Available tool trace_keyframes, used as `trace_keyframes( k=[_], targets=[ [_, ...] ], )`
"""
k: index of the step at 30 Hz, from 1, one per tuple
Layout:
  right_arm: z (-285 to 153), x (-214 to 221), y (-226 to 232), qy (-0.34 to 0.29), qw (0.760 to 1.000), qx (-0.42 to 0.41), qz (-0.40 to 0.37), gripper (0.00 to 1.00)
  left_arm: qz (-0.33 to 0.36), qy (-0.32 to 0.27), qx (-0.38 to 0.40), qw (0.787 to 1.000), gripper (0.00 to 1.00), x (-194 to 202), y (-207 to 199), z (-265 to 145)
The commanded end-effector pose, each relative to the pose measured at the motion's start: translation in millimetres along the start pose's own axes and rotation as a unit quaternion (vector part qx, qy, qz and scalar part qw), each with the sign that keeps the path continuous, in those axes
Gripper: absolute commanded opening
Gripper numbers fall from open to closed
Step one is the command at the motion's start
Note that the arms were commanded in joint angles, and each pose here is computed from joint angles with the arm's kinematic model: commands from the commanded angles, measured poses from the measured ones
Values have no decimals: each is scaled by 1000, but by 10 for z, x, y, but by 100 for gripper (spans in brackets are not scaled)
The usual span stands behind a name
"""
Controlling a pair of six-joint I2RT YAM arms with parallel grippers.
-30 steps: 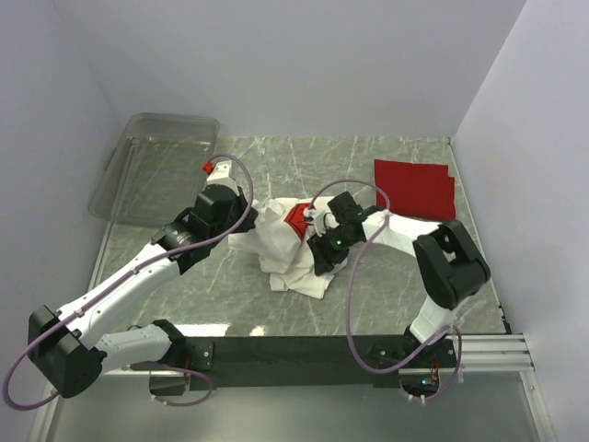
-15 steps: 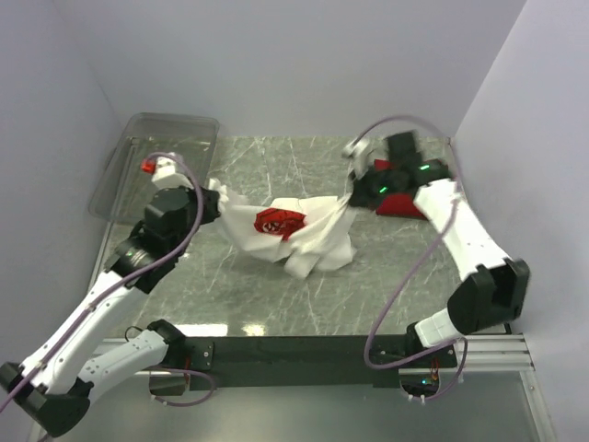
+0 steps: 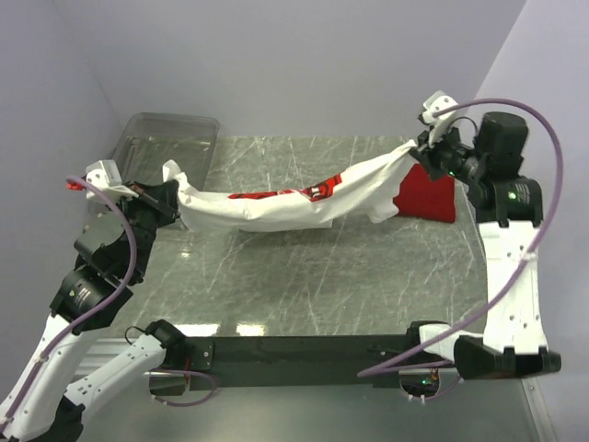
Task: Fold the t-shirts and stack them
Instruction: Flatten the tshirt out
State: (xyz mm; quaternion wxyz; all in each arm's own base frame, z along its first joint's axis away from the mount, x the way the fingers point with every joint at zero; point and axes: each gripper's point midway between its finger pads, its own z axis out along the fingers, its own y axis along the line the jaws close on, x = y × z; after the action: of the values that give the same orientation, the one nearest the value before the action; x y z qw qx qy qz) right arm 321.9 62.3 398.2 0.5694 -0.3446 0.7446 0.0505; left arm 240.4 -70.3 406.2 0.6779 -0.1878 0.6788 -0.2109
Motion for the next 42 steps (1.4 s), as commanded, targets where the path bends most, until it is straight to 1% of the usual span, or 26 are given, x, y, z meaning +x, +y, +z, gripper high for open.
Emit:
trace_keyframes(
  k=[1, 4, 6, 7, 10, 12, 14, 15, 16, 18, 20, 21, 22, 24, 27, 28, 30, 32, 35, 36, 37, 38, 39, 40, 41, 42],
  targets=[
    [-448, -506, -224, -83, 992, 85, -38, 0, -4, -30, -12, 999, 0, -210, 43, -72],
    [-742, -734, -255, -125, 984, 121, -42, 0, -11, -33, 12, 999, 0, -224, -30, -95],
    [-880, -853, -280, -144, 979, 141, -34, 0, -20, -51, 31, 998, 0, -351, -113, -130],
    [-1005, -986, -292, -158, 975, 151, -36, 0, -22, -59, 36, 997, 0, -415, -143, -144],
    [-1175, -1182, -337, -185, 968, 168, -16, 0, -26, -102, 61, 993, 1, -759, -306, -202],
    [-1205, -1280, -341, -202, 965, 165, 0, 0, -34, -131, 73, 988, 0, -962, -404, -217],
    [-1146, -1355, -385, -213, 964, 157, 8, 0, -24, -148, 69, 986, 1, -1085, -482, -140],
    [-1046, -1363, -421, -214, 966, 145, 25, 0, -22, -155, 68, 985, 1, -1133, -527, -93],
    [-988, -1365, -445, -214, 966, 139, 34, 0, -9, -153, 64, 986, 0, -1153, -602, 20],
    [-876, -1392, -496, -218, 966, 127, 54, 0, 1, -151, 66, 986, 0, -1148, -704, 151],
    [-642, -1348, -579, -209, 969, 107, 76, 0, 13, -152, 66, 986, 0, -1129, -829, 355],
    [-622, -1415, -608, -218, 967, 103, 82, 0, 14, -154, 61, 986, 0, -1132, -851, 423],
    [-474, -1383, -691, -212, 968, 97, 95, 0, 18, -160, 58, 985, 0, -1157, -914, 550],
    [-376, -1482, -845, -220, 964, 101, 108, 0, 19, -163, 64, 984, 0, -1185, -997, 676],
    [-407, -1660, -1016, -243, 956, 125, 110, 0, 8, -178, 79, 981, 0, -1391, -1156, 802],
    [-447, -1709, -1023, -251, 954, 129, 106, 0, 0, -191, 86, 978, 0, -1529, -1223, 801],
    [-544, -1790, -1029, -263, 950, 139, 96, 0, -4, -207, 98, 973, 0, -1673, -1299, 752],
    [-609, -1792, -1012, -263, 950, 145, 88, 0, -5, -225, 107, 968, 0, -1846, -1348, 643],
    [-673, -1702, -941, -253, 953, 148, 80, 0, -9, -241, 119, 963, 0, -1998, -1335, 428],
    [-685, -1637, -882, -246, 955, 144, 79, 0, -11, -235, 120, 964, 1, -1937, -1305, 415],
    [-704, -1597, -856, -241, 957, 144, 76, 0, -20, -244, 130, 961, 0, -2015, -1282, 250],
    [-643, -1447, -842, -221, 962, 142, 75, 0, -24, -241, 137, 961, 0, -1997, -1266, 183],
    [-741, -1435, -741, -221, 963, 138, 62, 0, -26, -215, 135, 967, 0, -1802, -1203, 225],
    [-747, -1343, -683, -209, 967, 133, 55, 0, -34, -213, 147, 965, 1, -1802, -1159, 57],
    [-645, -1124, -653, -183, 974, 128, 42, 0, -36, -198, 149, 968, 0, -1694, -1113, 33],
    [-765, -1099, -553, -184, 973, 134, 25, 0, -41, -169, 143, 974, 1, -1456, -974, -7]
  ],
)
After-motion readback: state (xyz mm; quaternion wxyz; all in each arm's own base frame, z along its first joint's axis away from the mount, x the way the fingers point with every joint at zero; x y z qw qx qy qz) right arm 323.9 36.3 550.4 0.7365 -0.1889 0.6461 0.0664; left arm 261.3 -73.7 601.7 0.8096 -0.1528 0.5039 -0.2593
